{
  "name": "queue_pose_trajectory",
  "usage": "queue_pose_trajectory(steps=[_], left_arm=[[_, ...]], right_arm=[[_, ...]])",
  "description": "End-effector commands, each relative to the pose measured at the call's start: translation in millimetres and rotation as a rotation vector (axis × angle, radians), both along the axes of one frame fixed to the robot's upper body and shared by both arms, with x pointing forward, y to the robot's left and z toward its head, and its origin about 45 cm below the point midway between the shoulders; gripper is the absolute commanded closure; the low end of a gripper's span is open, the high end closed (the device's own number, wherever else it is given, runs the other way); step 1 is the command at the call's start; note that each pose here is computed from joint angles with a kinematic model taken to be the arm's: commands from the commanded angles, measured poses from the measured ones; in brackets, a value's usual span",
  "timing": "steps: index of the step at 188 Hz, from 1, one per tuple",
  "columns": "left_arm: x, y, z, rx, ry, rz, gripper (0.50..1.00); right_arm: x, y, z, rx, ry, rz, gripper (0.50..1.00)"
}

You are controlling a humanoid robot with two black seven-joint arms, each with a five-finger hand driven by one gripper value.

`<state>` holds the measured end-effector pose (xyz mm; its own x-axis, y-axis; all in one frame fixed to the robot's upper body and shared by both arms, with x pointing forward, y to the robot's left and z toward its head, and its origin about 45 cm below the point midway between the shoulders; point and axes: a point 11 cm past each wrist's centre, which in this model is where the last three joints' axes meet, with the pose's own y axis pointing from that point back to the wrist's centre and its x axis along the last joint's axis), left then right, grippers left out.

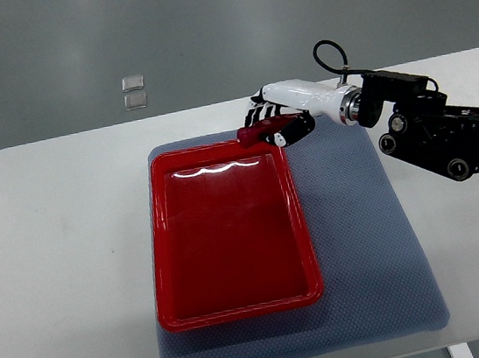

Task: Place red pepper on red tray
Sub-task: 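Lift the pepper and carry it over the red tray, then release the pepper into the tray and raise the open right hand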

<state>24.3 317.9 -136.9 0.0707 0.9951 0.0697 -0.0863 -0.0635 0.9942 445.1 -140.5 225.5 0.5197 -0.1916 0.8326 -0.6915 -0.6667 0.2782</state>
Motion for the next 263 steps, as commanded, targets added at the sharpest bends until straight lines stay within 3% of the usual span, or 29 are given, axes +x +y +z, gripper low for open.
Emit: queue_pose_trajectory(steps=[1,23,26,107,114,123,124,136,146,147,155,178,189,232,263], left_arm=[[0.0,0,0,0.000,0.000,0.000,0.500],[0.0,0,0,0.000,0.000,0.000,0.500],[0.0,0,0,-0.001,0.000,0.000,0.500],[0.0,0,0,-0.001,0.000,0.000,0.500],[0.0,0,0,0.000,0.000,0.000,0.500],[0.0,0,0,0.000,0.000,0.000,0.500],[0.0,1,0,0.002,0.000,0.000,0.500],[-0.1,1,0,0.004,0.000,0.000,0.500],[-0.1,1,0,0.004,0.000,0.000,0.500],[-0.1,2,0,0.005,0.000,0.001,0.500],[-0.1,2,0,0.005,0.000,0.001,0.500],[-0.1,2,0,0.005,0.000,0.001,0.500],[-0.1,2,0,0.005,0.000,0.001,0.500],[-0.1,2,0,0.005,0.000,0.001,0.500],[0.0,1,0,0.002,0.000,0.000,0.500]], right_arm=[[-8.9,36,-10,0.028,0.018,0.051,1.000],[-14.7,55,-16,0.041,0.027,0.073,1.000],[-22.8,66,-28,0.022,0.043,0.100,1.000],[-45.0,77,-65,0.006,0.074,0.127,1.000],[-45.1,77,-64,0.010,0.075,0.126,0.920],[-45.1,77,-64,0.010,0.075,0.126,0.920],[-45.8,78,-64,0.016,0.073,0.134,0.827],[-45.7,78,-62,0.026,0.071,0.141,0.714],[-45.7,78,-62,0.026,0.071,0.141,0.713],[-45.0,77,-62,0.028,0.070,0.138,0.669],[-43.9,76,-61,0.032,0.069,0.133,0.636],[-42.6,72,-61,0.036,0.071,0.125,0.634],[-37.6,69,-54,0.058,0.062,0.108,0.634],[16.7,33,25,0.579,0.115,-0.196,0.632],[30.0,-25,27,1.029,0.286,-0.440,0.615]])
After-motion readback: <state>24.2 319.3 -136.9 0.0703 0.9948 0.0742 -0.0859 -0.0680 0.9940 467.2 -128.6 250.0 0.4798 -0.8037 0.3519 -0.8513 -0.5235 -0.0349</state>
